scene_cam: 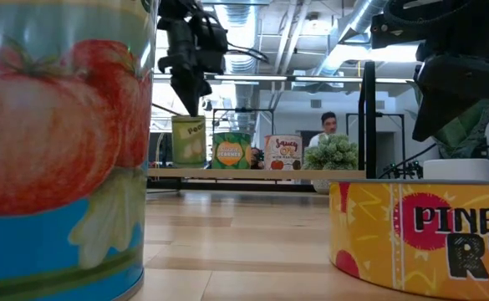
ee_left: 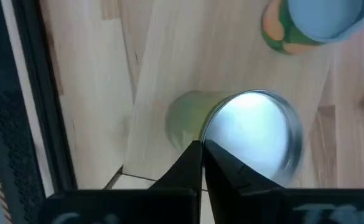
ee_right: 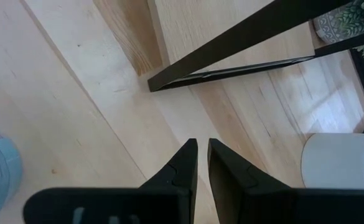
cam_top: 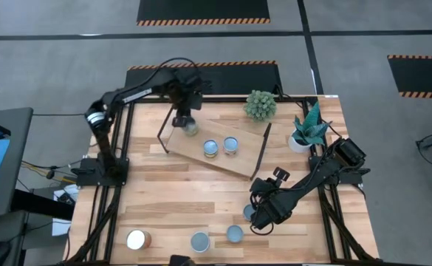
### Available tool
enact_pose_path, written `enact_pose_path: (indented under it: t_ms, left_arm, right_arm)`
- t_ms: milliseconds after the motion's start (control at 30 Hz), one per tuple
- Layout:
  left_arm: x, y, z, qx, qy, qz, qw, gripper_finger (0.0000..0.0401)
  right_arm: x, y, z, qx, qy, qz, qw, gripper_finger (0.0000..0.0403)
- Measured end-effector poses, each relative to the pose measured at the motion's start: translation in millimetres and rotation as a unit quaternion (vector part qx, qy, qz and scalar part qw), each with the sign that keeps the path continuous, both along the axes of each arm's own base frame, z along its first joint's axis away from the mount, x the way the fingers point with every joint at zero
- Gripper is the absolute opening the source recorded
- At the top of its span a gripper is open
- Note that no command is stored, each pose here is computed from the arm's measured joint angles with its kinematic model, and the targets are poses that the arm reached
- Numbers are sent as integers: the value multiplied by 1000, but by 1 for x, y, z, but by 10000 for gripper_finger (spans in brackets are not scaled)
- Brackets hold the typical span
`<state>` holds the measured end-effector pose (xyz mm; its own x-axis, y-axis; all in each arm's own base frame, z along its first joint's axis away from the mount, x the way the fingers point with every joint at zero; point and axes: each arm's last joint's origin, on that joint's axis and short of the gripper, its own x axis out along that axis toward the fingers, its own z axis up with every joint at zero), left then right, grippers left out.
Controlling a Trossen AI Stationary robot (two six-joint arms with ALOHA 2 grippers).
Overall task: Pick and place cans onto a shelf
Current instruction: Put the canned pears on the shelf, then put thhe canned beans on the shelf
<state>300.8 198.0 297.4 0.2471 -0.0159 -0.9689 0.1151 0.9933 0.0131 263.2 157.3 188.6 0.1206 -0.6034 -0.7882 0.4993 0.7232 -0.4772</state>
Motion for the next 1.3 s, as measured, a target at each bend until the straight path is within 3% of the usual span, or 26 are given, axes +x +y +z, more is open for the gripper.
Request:
enact_pose_path:
  t_ms: [433,733,833,1000,1100,1300]
  left_arm:
    - [12,10,-10,-11,21,11,1000,14]
    - [9,7,18,8,29,41,999,71]
    - [3,-15,35,-77,54,58,994,82]
    - [-1,-69,69,-181,-36,9,983,83]
    - [-7,-102,81,-207,-45,-9,977,83]
    - [-39,-174,97,-180,-26,-37,983,83]
  right_arm:
    - [0,1,0,3,-3,-2,1000,61]
    - [0,1,0,6,-7,-3,1000,61]
    - [1,1,0,6,-7,-3,1000,61]
    - [1,1,0,6,-7,-3,1000,61]
    - [0,3,0,8,-10,1,1000,61]
    - [-2,8,-1,10,-13,9,1000,61]
